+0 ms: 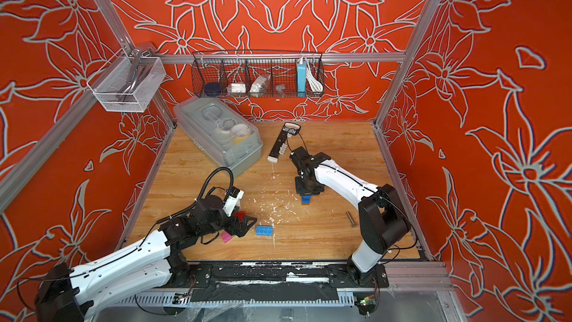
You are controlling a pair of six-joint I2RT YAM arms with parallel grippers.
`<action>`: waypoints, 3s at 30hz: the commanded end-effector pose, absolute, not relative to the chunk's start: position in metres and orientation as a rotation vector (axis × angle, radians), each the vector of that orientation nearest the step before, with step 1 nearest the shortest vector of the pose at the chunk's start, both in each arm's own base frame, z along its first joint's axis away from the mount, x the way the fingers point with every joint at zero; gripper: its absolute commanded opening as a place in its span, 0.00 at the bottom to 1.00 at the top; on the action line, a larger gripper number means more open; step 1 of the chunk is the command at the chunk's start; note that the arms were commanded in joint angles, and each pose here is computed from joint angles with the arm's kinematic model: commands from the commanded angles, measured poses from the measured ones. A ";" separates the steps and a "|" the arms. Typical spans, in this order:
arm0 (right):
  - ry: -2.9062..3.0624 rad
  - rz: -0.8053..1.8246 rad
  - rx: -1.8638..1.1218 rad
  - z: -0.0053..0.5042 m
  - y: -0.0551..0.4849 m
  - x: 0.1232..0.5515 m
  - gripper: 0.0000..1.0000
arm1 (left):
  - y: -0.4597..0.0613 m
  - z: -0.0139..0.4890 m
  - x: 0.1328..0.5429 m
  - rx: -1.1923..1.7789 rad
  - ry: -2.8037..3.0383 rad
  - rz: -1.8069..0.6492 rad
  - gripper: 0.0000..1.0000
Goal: Assemble a spoon with lego
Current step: Assemble the lego brick with the lego brick.
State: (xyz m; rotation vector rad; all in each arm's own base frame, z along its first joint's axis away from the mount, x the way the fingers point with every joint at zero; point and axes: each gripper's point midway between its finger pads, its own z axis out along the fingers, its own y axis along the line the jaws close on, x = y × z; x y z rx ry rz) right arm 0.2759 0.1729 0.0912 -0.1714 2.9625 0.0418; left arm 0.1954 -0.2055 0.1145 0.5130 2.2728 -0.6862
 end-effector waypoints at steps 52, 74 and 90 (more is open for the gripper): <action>3.073 -0.018 -0.099 0.027 0.151 0.243 0.25 | -0.206 0.108 0.193 0.538 2.280 -0.670 0.98; 2.955 0.051 -0.115 0.098 0.164 0.270 0.62 | -0.201 0.113 0.194 0.511 2.263 -0.659 0.98; 2.849 0.192 -0.117 0.132 0.221 0.198 0.78 | -0.112 0.129 0.241 -0.131 2.264 -0.570 0.98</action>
